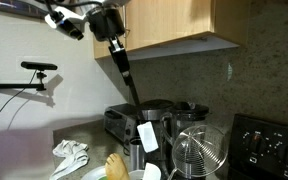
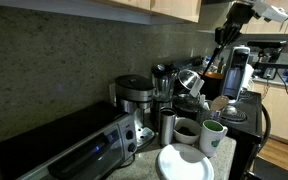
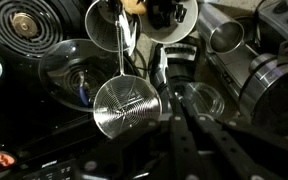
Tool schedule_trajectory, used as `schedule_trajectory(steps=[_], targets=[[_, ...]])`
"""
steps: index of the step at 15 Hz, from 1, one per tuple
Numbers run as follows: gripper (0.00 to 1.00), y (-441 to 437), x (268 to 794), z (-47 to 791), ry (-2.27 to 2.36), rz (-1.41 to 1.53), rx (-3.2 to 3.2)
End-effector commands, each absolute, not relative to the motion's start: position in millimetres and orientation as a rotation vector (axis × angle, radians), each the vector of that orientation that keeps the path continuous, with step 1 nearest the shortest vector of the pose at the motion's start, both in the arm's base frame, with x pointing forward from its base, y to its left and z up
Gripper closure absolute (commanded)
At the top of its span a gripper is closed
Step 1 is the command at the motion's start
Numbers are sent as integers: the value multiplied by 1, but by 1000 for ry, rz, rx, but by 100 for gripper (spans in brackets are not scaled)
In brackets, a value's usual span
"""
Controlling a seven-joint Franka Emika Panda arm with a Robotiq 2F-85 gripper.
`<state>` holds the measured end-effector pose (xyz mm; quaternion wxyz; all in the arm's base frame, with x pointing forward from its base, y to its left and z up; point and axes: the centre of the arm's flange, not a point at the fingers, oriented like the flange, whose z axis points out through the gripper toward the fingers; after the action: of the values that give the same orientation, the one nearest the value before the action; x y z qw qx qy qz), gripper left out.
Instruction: Use the spatula to stir the contents in the bowl.
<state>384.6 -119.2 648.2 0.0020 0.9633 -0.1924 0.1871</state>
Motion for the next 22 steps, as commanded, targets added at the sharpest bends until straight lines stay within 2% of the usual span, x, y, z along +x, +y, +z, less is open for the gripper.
schedule_trajectory(steps=[1,7,13,22], targets=[[99,-144,384,692,-625,597,3020],[99,-175,381,689,-661,452,3005],[99,-191,393,638,-682,256,2963],[99,-195,397,582,-701,135,2976]])
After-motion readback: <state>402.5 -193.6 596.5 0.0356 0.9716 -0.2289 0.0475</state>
